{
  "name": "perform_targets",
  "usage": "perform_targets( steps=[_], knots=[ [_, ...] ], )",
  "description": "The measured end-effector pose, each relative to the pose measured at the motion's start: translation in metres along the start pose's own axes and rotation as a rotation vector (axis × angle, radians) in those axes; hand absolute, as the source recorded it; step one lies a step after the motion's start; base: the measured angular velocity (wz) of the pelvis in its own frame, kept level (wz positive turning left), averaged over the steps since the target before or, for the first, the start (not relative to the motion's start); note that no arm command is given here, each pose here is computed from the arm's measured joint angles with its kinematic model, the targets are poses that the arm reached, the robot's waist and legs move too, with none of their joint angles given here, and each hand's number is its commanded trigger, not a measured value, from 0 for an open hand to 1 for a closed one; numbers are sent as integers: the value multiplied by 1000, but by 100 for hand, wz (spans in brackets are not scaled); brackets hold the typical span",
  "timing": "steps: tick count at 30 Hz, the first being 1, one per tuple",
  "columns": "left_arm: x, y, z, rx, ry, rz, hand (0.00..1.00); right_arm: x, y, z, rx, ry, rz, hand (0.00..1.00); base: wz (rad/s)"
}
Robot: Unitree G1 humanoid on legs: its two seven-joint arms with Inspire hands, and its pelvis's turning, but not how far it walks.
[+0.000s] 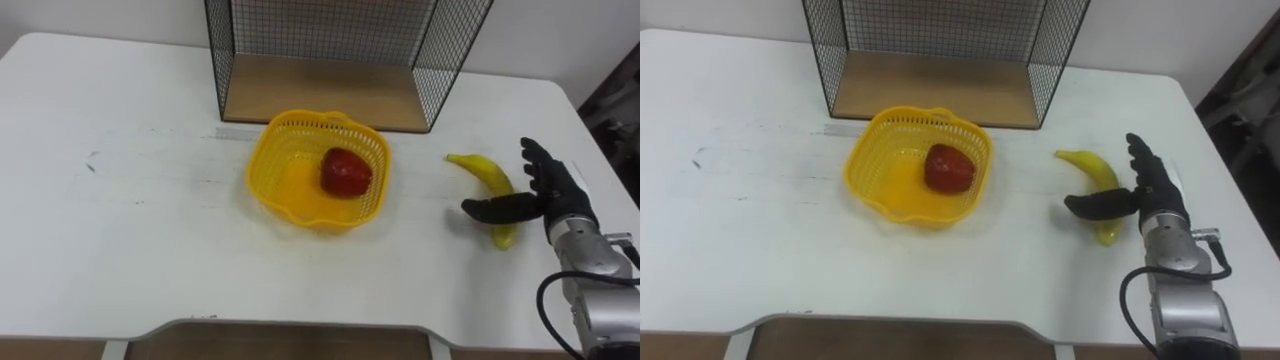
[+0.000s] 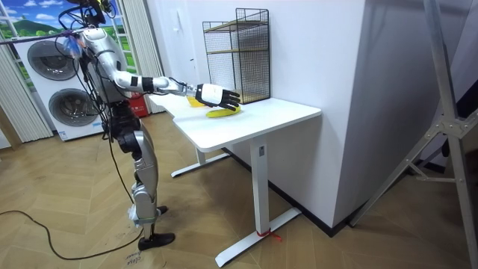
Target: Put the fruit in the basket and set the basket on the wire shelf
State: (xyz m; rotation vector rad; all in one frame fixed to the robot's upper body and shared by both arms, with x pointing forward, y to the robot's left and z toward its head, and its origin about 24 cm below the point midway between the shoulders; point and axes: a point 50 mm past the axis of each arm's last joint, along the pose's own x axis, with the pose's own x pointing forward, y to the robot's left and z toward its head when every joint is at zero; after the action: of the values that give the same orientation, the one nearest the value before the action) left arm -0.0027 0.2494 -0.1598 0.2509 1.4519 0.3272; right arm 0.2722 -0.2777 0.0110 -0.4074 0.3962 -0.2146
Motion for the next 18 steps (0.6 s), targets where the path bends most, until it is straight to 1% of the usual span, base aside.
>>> perform_targets(
  steps=[11,18],
  knots=[
    [0,0,-3,1,18,-2,0,2,-1,-22,-4,101,7,0,0],
    [0,-2,-14,13,74,-31,0,3,-2,-24,-39,115,13,0,0]
  ],
)
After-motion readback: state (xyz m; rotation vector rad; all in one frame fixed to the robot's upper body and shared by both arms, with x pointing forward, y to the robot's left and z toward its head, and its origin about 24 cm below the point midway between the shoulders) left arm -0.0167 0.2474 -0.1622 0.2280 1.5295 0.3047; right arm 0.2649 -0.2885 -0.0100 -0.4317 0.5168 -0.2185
